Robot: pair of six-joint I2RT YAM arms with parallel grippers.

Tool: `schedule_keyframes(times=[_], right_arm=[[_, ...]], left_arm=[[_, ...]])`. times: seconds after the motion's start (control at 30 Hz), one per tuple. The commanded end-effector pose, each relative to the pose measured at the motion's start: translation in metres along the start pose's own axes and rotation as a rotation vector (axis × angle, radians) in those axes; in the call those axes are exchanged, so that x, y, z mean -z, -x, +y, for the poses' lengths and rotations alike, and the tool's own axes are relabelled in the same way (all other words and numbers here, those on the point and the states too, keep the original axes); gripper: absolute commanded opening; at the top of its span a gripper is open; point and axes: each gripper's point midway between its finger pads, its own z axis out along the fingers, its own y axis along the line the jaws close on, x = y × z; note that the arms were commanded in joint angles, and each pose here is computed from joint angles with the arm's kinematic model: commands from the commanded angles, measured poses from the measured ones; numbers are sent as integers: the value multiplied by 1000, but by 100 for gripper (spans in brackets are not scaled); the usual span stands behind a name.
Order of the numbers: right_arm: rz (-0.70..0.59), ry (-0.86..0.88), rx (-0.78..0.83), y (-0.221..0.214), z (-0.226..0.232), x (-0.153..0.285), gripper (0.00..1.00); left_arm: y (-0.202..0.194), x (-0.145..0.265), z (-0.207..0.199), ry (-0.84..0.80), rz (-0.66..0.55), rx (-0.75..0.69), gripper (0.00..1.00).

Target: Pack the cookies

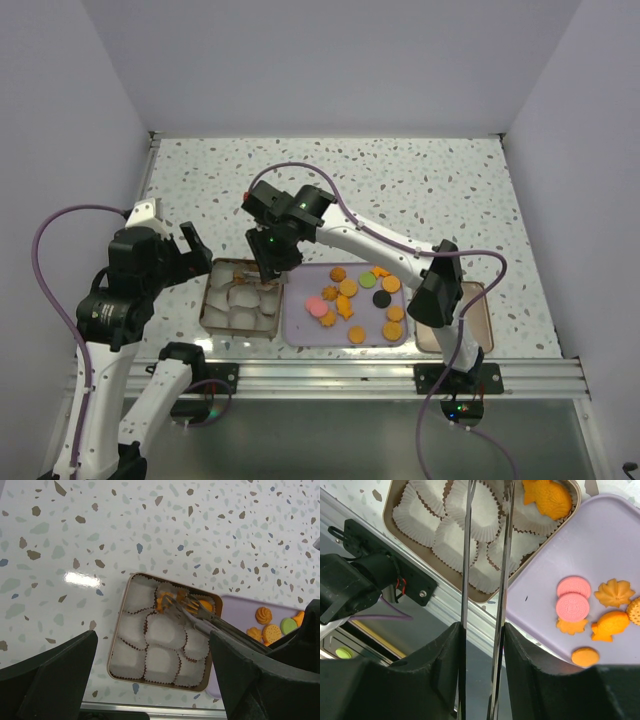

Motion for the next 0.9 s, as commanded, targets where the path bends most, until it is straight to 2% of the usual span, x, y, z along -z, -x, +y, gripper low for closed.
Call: schedule_keyframes(times=[0.0, 0.27, 0.5, 0.87], right_arm=[[-61, 30, 16, 15, 9, 13, 42], [-80, 21, 17, 17, 9, 24, 44], [-142, 25, 16, 23, 11, 56, 44], [-215, -67, -9, -1, -24, 111, 45]], left_arm=[[10, 4, -2, -10, -35, -23, 100], [11, 3, -3, -14, -35, -24, 100], [12, 4, -4, -16, -38, -22, 100], [13, 5, -7, -30, -42, -20, 100]])
